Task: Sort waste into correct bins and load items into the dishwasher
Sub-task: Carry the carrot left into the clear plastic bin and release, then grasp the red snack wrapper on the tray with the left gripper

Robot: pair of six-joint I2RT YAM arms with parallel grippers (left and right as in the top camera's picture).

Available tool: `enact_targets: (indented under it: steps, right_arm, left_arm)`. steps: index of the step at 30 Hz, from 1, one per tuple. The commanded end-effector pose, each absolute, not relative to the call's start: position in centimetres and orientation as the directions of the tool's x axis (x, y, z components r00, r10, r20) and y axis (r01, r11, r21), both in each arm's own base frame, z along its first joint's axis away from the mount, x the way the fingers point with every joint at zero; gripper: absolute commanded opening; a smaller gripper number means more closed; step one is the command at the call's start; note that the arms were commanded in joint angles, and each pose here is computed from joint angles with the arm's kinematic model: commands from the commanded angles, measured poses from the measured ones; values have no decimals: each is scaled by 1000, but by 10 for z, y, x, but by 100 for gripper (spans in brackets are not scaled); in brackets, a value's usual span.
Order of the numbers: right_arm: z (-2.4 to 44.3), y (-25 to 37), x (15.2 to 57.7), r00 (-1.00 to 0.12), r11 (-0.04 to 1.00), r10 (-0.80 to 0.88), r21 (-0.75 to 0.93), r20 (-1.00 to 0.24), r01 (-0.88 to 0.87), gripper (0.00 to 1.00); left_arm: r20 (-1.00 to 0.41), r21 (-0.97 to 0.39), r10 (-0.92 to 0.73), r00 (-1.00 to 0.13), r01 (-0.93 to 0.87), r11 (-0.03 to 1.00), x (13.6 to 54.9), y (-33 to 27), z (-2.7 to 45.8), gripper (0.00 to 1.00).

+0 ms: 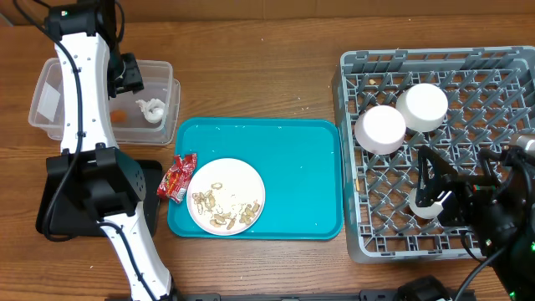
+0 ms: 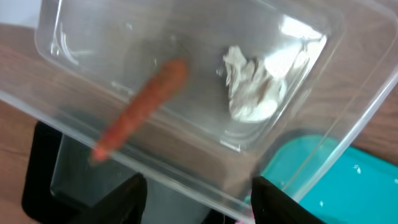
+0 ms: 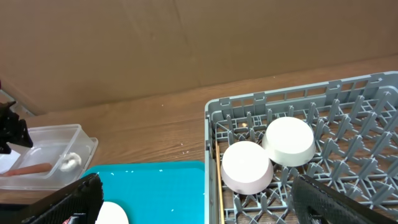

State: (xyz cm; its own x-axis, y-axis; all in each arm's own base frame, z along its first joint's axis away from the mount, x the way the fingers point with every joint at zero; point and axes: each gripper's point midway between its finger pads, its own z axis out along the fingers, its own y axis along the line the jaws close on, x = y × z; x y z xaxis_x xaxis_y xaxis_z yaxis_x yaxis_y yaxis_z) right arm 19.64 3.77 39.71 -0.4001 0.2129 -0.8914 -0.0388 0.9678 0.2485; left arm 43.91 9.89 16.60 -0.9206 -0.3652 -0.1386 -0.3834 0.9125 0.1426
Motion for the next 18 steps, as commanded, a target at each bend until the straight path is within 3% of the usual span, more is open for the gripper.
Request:
enact_targets:
  steps: [1,12,18]
  right_arm:
    - [401,35,197,-386,968,219,248,-896,-28,100]
    - [401,35,197,-386,968,219,248,-896,-28,100]
    - [401,35,197,-386,968,219,248,-896,-28,100]
  left_arm:
    - [-166,123,-320,-933,-341,932,432,84,193,56]
    - [-254,116,-91,-963,-123,986,407,-1,252,54]
    - [-156,212,7,-988,-27,977,357,-38,237,52]
